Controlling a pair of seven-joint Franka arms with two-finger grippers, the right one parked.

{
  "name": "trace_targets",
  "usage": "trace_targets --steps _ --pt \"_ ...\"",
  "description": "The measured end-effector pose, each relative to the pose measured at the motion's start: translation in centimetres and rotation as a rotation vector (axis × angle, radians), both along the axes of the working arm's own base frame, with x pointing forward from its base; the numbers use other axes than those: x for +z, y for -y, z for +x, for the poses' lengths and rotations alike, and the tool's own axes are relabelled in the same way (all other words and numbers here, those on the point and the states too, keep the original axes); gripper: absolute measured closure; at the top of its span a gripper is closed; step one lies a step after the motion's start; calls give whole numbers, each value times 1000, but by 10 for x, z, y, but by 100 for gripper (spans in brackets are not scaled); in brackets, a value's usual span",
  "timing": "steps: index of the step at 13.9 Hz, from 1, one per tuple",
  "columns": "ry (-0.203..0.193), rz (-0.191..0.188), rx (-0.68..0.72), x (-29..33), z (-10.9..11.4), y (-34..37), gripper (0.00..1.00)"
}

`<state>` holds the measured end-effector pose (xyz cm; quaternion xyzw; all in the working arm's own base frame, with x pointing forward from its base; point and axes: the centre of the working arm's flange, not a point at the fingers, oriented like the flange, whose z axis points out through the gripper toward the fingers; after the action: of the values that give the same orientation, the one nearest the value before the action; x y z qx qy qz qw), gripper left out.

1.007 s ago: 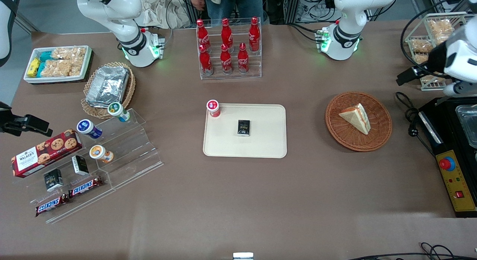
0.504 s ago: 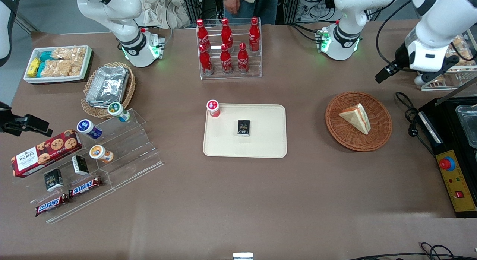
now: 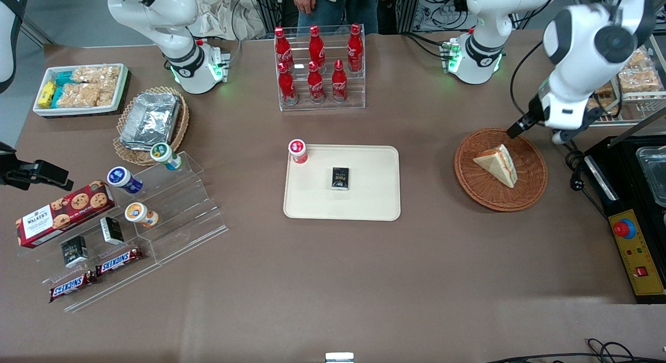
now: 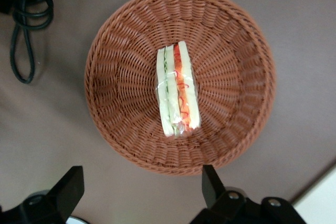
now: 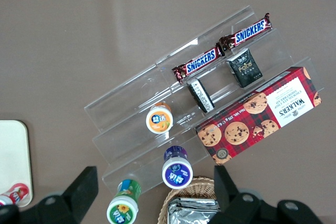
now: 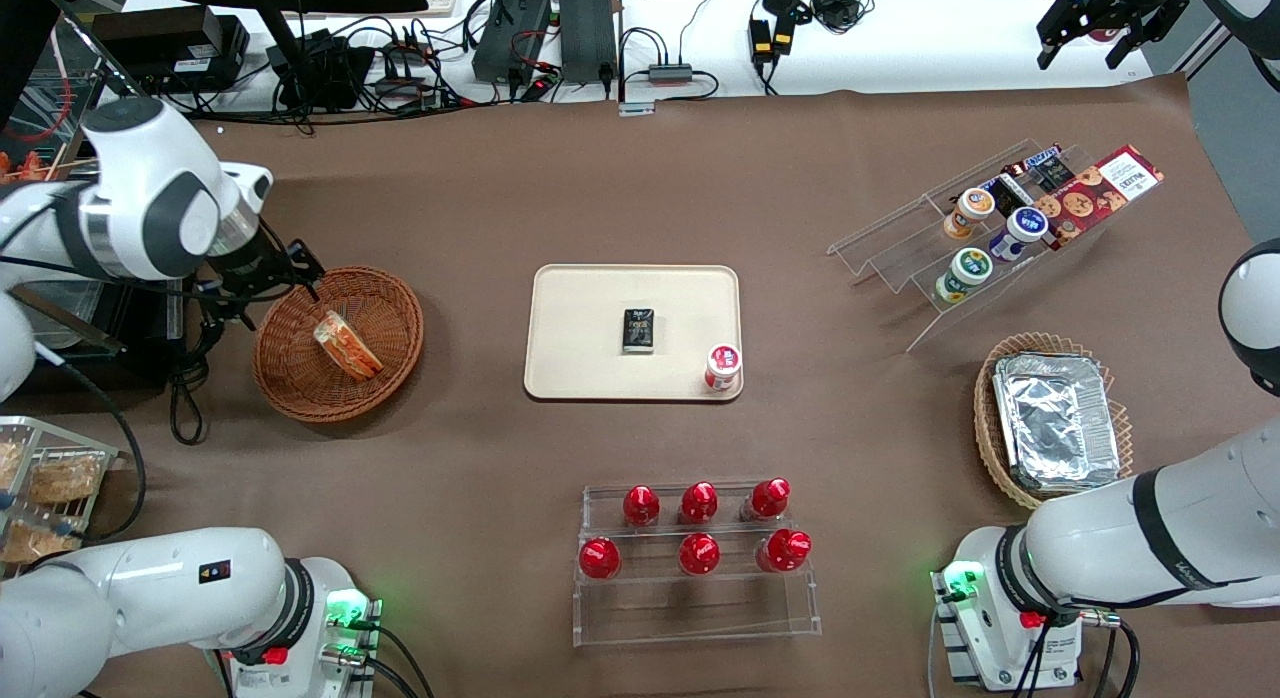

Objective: Place sandwich from basket to tray
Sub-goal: 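Lower the open left gripper onto the wrapped sandwich in the basket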

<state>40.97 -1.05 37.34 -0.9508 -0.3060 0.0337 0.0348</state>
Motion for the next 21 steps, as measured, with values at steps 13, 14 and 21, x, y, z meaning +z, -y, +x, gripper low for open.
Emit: trace_targets --steps 13,14,21 --pt "-44 21 77 -103 25 1 0" --pt "-52 24 80 -99 26 1 0" --pt "-64 92 34 20 14 13 0"
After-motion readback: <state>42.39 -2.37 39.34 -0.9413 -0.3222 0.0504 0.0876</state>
